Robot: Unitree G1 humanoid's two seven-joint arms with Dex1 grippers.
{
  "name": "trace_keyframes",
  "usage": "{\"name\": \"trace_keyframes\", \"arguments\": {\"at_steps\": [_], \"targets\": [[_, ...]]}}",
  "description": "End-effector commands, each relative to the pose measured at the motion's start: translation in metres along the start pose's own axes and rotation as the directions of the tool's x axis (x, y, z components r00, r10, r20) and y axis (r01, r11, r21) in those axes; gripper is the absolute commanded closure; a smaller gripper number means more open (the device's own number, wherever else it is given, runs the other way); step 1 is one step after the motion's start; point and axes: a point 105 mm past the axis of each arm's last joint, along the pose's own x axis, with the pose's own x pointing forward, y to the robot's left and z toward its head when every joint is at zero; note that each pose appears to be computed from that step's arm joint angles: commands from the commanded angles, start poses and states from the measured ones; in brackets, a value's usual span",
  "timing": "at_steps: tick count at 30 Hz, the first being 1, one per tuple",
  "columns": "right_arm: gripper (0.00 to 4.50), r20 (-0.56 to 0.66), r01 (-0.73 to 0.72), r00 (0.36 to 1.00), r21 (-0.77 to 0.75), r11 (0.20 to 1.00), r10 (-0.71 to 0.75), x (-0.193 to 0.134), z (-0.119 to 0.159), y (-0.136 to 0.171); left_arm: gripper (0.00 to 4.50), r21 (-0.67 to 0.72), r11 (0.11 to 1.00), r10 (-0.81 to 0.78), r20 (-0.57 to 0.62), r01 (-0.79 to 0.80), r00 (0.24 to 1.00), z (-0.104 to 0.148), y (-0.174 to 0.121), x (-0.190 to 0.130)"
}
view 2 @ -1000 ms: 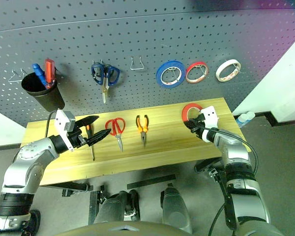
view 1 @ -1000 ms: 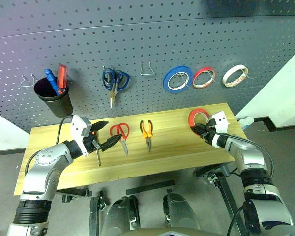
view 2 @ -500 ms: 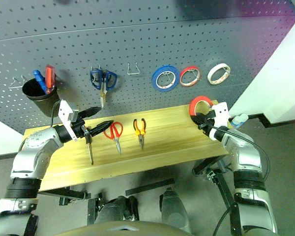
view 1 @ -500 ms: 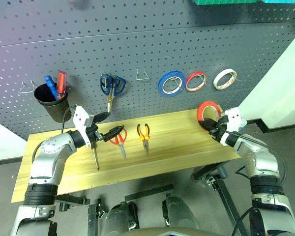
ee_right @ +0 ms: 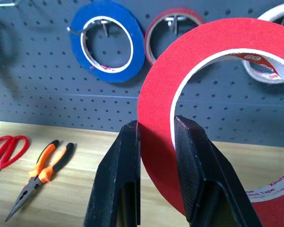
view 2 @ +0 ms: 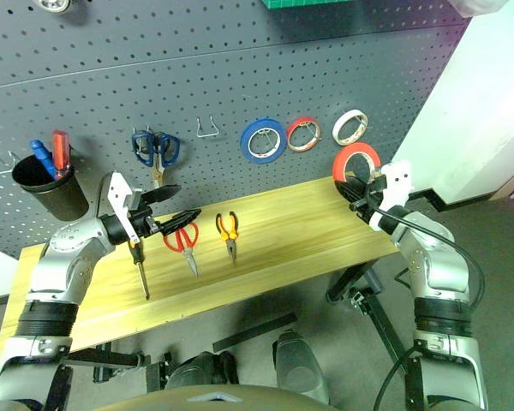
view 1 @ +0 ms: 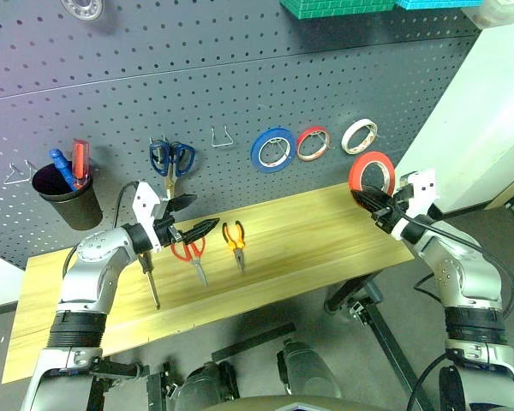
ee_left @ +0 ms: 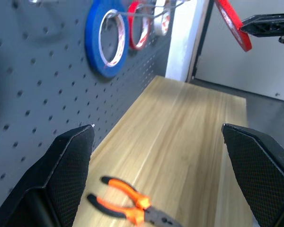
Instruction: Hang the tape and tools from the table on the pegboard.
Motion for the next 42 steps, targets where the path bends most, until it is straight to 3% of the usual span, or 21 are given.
{"name": "trace_keyframes", "arguments": {"at_steps": [1, 24, 36, 42], "targets": [[3.83, 0.089, -0.056, 0.994, -0.053, 0.997, 0.06, 0.012, 0.031, 0.014, 0.0, 0.037, 0.999, -0.005, 0.023, 0.004, 1.0, 0.009, 0.0, 0.002], [3.83, 0.095, -0.204, 0.972, -0.121, 0.972, 0.216, 0.079, 0.036, 0.037, 0.0, 0.03, 0.998, 0.059, 0.011, -0.059, 0.998, 0.008, -0.015, -0.02], [3.83, 0.035, -0.161, 0.985, -0.139, 0.977, 0.167, 0.095, 0.016, 0.024, 0.0, 0.013, 0.995, 0.094, -0.004, -0.094, 0.996, 0.007, -0.024, -0.032], [3.83, 0.04, -0.118, 0.991, -0.177, 0.977, 0.127, 0.097, 0.018, 0.015, 0.0, 0.006, 0.994, 0.107, -0.012, -0.107, 0.994, 0.006, -0.026, -0.036]]}}
